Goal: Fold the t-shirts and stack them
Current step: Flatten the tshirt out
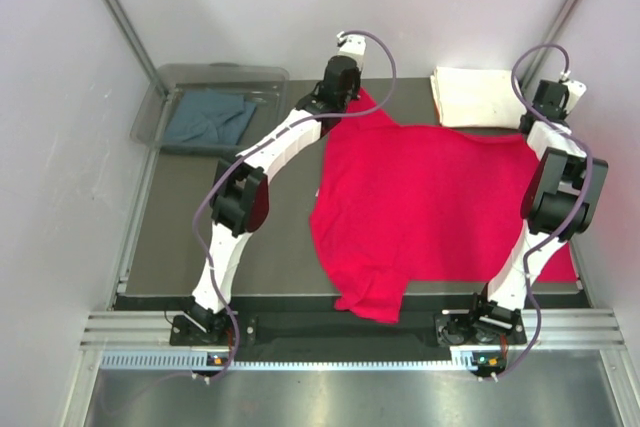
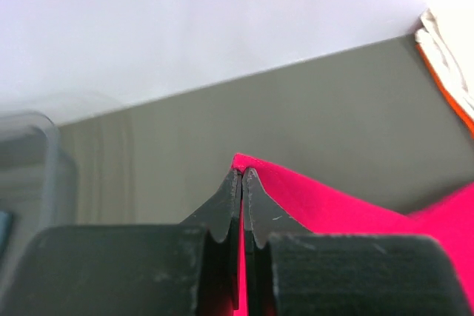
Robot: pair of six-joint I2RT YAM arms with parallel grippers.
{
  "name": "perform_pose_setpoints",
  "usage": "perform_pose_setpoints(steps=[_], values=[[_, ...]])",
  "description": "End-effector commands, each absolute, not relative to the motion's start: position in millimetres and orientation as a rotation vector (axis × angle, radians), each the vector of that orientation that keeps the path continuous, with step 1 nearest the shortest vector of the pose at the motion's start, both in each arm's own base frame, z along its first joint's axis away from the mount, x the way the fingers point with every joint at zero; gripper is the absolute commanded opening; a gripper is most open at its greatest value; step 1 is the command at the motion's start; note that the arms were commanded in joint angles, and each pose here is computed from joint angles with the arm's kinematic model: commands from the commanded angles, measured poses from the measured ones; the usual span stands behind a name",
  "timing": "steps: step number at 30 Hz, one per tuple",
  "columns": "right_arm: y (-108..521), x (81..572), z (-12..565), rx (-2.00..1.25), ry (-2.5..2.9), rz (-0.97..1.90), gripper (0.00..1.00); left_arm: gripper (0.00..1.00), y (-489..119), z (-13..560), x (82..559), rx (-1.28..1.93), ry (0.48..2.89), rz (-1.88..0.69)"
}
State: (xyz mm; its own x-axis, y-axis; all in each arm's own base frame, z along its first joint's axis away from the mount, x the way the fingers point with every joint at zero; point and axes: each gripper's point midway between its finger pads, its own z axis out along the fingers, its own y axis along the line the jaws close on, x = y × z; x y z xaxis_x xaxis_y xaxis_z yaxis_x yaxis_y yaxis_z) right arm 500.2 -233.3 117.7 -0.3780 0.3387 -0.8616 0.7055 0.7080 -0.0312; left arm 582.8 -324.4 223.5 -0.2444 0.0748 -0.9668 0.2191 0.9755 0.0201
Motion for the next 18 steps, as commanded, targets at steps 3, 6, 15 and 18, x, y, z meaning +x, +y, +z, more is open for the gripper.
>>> perform_pose_setpoints(steps=[3, 6, 15, 18], values=[[-227.3, 494.1, 151.1, 0.809, 1.957, -0.459, 0.00, 0.00, -294.8, 288.8, 617.1, 0.257, 1.612, -0.065], [-228.1, 487.0, 154.6, 0.802, 1.955, -0.484, 0.00, 0.00, -288.3, 288.5, 631.5, 0.252, 1.579, -0.075], [-235.9, 512.7, 158.5, 0.795, 1.949, -0.483, 0.01, 0.00, -282.3, 283.3, 656.2, 0.215, 1.521, -0.052], [-240.7, 522.6, 149.6, 0.840, 1.967, -0.476, 0.00, 0.00, -285.0, 277.9, 660.3, 0.211, 1.508, -0.072]])
